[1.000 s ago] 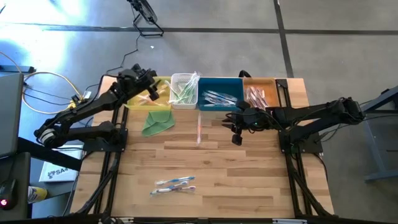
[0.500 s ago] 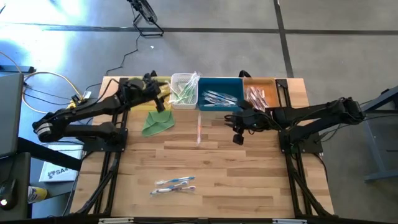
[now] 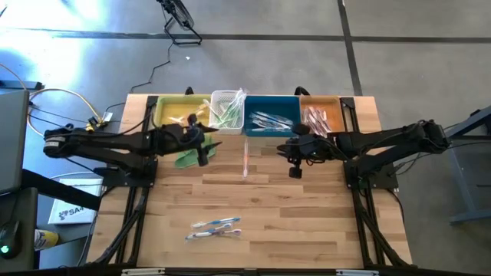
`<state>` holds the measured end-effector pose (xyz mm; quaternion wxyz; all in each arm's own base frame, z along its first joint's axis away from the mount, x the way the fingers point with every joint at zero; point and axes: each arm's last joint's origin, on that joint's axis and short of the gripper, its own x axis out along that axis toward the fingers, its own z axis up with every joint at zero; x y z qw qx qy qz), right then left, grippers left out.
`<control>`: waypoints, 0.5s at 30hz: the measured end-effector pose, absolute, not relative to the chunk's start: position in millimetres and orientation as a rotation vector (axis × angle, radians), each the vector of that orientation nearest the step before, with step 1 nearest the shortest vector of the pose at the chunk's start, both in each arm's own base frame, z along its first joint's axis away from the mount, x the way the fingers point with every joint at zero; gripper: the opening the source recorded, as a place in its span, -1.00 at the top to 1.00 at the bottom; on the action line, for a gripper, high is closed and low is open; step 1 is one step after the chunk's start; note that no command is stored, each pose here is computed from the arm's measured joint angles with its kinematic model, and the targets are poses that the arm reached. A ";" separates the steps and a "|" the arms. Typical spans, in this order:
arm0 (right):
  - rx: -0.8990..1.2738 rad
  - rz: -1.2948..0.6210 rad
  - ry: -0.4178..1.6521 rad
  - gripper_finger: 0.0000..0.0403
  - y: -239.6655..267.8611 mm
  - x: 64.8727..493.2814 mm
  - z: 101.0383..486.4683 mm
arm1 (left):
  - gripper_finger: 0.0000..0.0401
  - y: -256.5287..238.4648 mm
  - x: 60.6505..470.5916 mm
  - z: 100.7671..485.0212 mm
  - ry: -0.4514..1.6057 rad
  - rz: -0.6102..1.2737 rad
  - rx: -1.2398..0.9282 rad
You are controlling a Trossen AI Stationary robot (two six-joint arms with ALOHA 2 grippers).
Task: Pick & Place Toothbrushes
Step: Put the orange toothbrush into the yellow bin
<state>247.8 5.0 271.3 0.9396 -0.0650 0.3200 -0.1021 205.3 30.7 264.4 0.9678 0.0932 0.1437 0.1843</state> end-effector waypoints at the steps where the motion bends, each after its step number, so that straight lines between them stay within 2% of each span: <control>1: -0.129 -0.205 0.654 0.68 5.1 247.8 271.2 | -0.10 26.8 205.8 264.7 0.288 0.367 0.200; 7: -0.106 -0.165 0.655 0.68 6.4 247.9 270.9 | -0.10 14.0 206.9 265.3 0.292 0.326 0.292; 15: 0.004 -0.201 0.645 0.68 6.5 247.9 270.9 | -0.10 13.7 207.2 266.3 0.303 0.310 0.418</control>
